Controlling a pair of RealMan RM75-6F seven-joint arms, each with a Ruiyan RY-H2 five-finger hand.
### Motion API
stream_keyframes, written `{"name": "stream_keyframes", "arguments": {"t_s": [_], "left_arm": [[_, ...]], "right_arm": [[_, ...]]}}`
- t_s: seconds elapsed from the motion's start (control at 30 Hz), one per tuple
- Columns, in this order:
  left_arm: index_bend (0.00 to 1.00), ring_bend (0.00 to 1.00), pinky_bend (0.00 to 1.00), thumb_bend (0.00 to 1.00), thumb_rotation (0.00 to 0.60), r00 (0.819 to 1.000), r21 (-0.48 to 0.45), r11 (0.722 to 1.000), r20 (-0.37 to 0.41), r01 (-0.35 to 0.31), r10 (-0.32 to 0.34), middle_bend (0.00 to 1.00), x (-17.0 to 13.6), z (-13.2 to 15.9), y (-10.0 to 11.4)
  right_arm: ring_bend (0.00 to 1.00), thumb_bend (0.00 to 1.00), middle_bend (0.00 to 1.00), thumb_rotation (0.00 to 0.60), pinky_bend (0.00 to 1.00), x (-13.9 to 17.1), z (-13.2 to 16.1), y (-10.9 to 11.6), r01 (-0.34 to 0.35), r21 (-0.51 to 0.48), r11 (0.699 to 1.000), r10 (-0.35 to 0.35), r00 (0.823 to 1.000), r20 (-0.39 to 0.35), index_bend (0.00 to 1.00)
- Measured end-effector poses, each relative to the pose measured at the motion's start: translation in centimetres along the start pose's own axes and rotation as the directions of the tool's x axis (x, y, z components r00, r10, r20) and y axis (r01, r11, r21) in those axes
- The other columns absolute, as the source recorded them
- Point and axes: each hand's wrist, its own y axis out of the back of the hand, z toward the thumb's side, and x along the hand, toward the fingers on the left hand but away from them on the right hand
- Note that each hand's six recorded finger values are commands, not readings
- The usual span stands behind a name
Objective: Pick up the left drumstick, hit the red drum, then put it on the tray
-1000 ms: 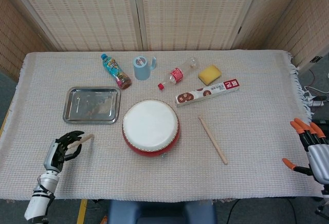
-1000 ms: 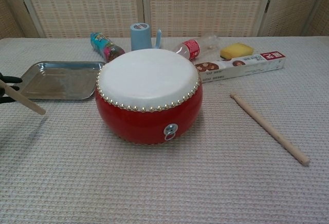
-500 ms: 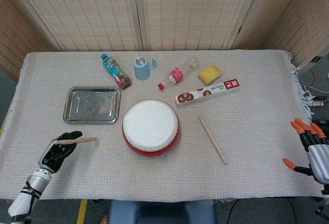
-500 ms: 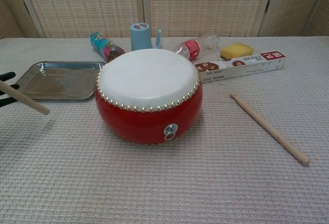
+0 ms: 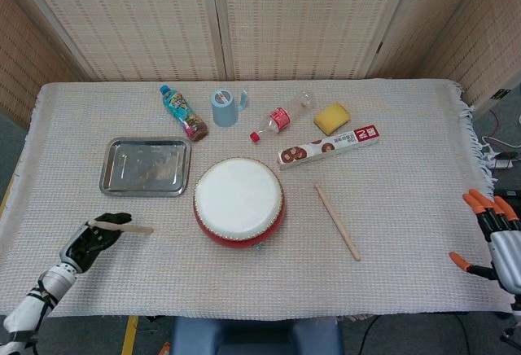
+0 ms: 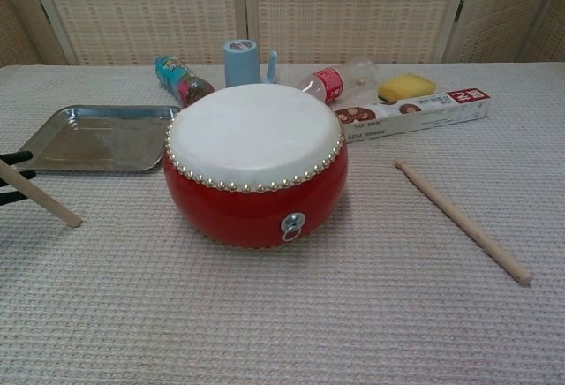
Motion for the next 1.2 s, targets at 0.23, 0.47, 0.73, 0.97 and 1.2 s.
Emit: {"name": "stream_keyframes", "arguments": {"t_s": [0.23,0.47,0.73,0.97,1.2], "left_arm": [[0.47,0.22,0.23,0.39,0.6,0.999,0.009,0.999,0.024,-0.034,0.034,0.33,1.0,0.0,-0.4],[0.46,0.26,0.26,0.39,0.6,0.996,0.005,0.998,0.074,-0.058,0.058,0.38,2.1,0.2,-1.6],[0.47,0.33,0.34,0.39,0.6,0.987,0.034,0.995,0.135,-0.091,0.086,0.44,3.3,0.2,-3.4],[0.5,0.39,0.37,0.39,0.6,0.977,0.041,0.99,0.167,-0.139,0.13,0.48,4.9,-0.4,-5.1],[0.51,0.41,0.41,0.39,0.6,0.974,0.023,0.987,0.168,-0.158,0.152,0.5,6.5,-1.2,-6.6]], "right_arm": [[0.0,0.16,0.01,0.6,0.0,0.0,-0.2,0.0,-0.001,-0.001,1.0,0.001,1.0,0.001,0.0],[0.0,0.16,0.01,0.6,0.0,-0.2,-0.3,-0.1,-0.002,-0.003,1.0,0.002,1.0,0.002,0.0],[0.0,0.16,0.01,0.6,0.0,-0.2,-0.5,0.0,-0.003,-0.003,1.0,0.003,1.0,0.005,0.0],[0.0,0.16,0.01,0.6,0.0,-0.2,-0.6,-0.1,-0.006,-0.005,1.0,0.007,1.0,0.008,0.0],[0.0,0.16,0.01,0.6,0.0,-0.3,-0.8,-0.1,-0.007,-0.008,1.0,0.007,1.0,0.01,0.0]]}}
